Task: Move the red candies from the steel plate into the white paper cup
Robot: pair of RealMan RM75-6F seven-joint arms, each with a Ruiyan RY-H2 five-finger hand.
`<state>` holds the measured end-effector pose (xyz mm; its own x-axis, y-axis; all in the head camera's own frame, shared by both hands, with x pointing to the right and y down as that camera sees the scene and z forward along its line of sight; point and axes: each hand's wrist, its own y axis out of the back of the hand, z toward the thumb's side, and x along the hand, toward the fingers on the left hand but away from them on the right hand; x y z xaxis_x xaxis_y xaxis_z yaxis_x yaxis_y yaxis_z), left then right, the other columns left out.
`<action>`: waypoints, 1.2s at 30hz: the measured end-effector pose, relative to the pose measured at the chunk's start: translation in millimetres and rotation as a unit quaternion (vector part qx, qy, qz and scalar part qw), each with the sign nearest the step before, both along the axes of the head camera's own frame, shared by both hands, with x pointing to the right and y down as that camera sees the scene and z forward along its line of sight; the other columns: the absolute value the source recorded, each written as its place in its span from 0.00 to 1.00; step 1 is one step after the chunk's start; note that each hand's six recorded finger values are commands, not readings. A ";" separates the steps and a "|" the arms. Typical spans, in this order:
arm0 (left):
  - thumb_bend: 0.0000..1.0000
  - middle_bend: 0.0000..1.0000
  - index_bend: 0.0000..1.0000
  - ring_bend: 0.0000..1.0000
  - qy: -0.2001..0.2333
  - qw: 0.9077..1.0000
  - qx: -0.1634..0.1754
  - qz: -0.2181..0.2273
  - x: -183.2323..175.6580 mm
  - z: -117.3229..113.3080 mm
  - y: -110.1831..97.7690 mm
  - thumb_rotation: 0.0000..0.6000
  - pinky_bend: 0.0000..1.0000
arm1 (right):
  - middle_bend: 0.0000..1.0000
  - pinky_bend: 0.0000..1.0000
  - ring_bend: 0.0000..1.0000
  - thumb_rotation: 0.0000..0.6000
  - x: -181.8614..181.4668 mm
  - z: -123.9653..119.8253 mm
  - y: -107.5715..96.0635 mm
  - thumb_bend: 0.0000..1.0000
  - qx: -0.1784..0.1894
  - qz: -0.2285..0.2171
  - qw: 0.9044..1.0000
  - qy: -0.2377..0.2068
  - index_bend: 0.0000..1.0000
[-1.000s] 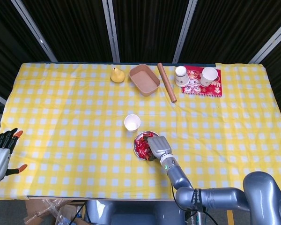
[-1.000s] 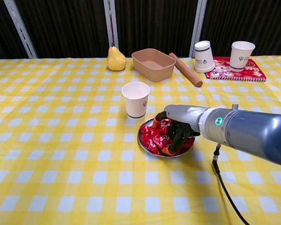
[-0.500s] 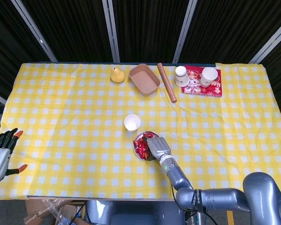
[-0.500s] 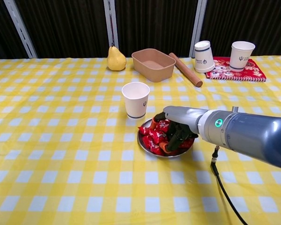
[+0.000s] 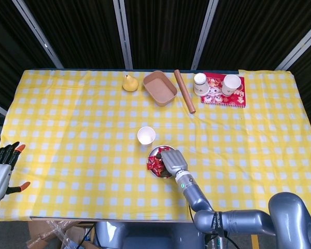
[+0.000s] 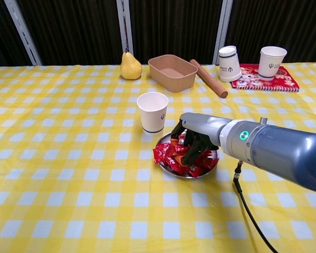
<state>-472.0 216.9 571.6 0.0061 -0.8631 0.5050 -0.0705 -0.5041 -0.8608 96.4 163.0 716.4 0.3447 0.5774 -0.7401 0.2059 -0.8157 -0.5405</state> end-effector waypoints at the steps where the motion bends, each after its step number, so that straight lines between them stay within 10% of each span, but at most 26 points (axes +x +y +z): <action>1: 0.01 0.00 0.00 0.00 0.000 1.000 0.000 0.000 0.1 0.0 0.0 1.00 0.00 | 0.87 0.91 0.93 1.00 0.5 0.6 0.1 0.53 0.000 0.000 1.000 0.001 0.66; 36: 0.01 0.00 0.00 0.00 0.004 1.000 -0.011 -0.014 -1.4 3.0 -0.6 1.00 0.00 | 0.87 0.91 0.93 1.00 -28.0 -63.3 -74.1 0.56 0.072 0.034 0.996 -0.041 0.66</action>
